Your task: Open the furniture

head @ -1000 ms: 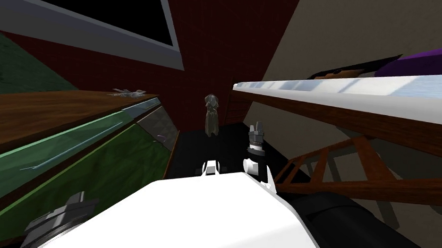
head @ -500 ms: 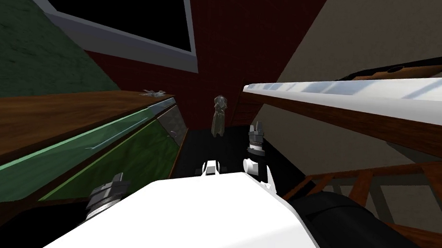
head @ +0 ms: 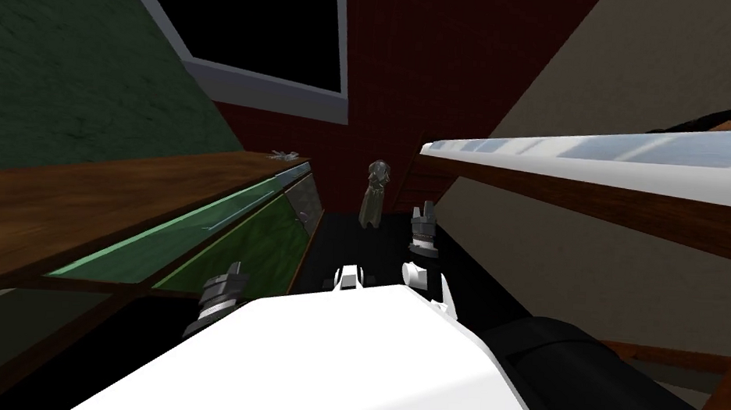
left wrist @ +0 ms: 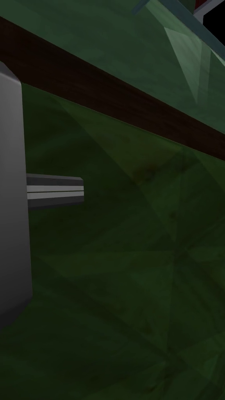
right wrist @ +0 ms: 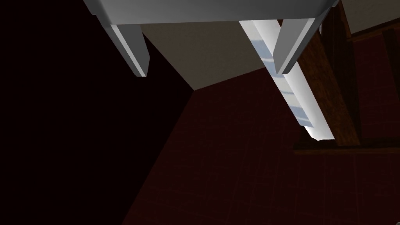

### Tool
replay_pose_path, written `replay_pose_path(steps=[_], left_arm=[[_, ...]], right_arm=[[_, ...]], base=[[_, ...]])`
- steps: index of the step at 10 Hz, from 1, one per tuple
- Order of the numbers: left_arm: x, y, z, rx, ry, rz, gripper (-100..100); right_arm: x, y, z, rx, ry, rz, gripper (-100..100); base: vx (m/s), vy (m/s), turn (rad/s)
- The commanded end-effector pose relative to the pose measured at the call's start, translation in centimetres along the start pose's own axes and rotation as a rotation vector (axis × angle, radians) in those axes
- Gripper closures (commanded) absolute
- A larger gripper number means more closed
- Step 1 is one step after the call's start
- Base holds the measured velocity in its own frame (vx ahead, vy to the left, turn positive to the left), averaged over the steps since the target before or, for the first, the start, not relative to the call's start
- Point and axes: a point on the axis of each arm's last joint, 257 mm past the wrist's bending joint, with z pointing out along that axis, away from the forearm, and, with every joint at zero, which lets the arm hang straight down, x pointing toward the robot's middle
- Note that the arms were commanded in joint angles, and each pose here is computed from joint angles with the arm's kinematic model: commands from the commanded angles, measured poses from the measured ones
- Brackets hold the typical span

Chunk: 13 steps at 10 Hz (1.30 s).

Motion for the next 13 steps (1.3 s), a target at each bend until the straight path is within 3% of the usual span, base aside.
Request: replay_pose_path(steps=[1, 2, 4, 5, 6, 7, 9, 10, 12, 13], left_arm=[[6.3, 0.4, 1.6, 0.008, 0.083, -0.04, 100], [8.1, -1.4, 2.3, 0.046, 0.117, -0.04, 100], [9.4, -1.5, 2.4, 0.054, 0.162, 0.007, 100], [14.5, -2.1, 3.3, 0.069, 0.208, -0.043, 100], [16.0, -3.5, 3.9, 0.095, 0.235, -0.037, 100], [16.7, -4.0, 3.9, 0.108, 0.255, -0.015, 100], [17.5, -4.5, 3.8, 0.124, 0.283, 0.017, 100], [22.5, -6.1, 4.5, 0.152, 0.327, -0.02, 100], [24.2, -8.8, 4.7, 0.209, 0.363, 0.012, 100], [24.6, -8.7, 4.6, 0.213, 0.376, 0.037, 100]], right_arm=[[0.0, 0.0, 0.0, 0.0, 0.0, 0.0, 0], [0.0, 0.0, 0.0, 0.0, 0.0, 0.0, 0], [0.0, 0.0, 0.0, 0.0, 0.0, 0.0, 0], [0.0, 0.0, 0.0, 0.0, 0.0, 0.0, 0], [0.0, 0.0, 0.0, 0.0, 0.0, 0.0, 0], [0.0, 0.0, 0.0, 0.0, 0.0, 0.0, 0], [0.0, 0.0, 0.0, 0.0, 0.0, 0.0, 0], [0.0, 0.0, 0.0, 0.0, 0.0, 0.0, 0], [0.0, 0.0, 0.0, 0.0, 0.0, 0.0, 0], [0.0, 0.0, 0.0, 0.0, 0.0, 0.0, 0]], base=[[0.051, 0.079, 0.326], [0.077, 0.092, 0.463], [0.037, 0.026, 0.3], [0.079, 0.07, 0.346], [0.1, 0.092, 0.5], [0.055, 0.048, 0.42], [0.006, 0.002, 0.015], [0.08, 0.041, 0.442], [0.08, 0.057, 0.42], [0.022, 0.013, 0.125]])
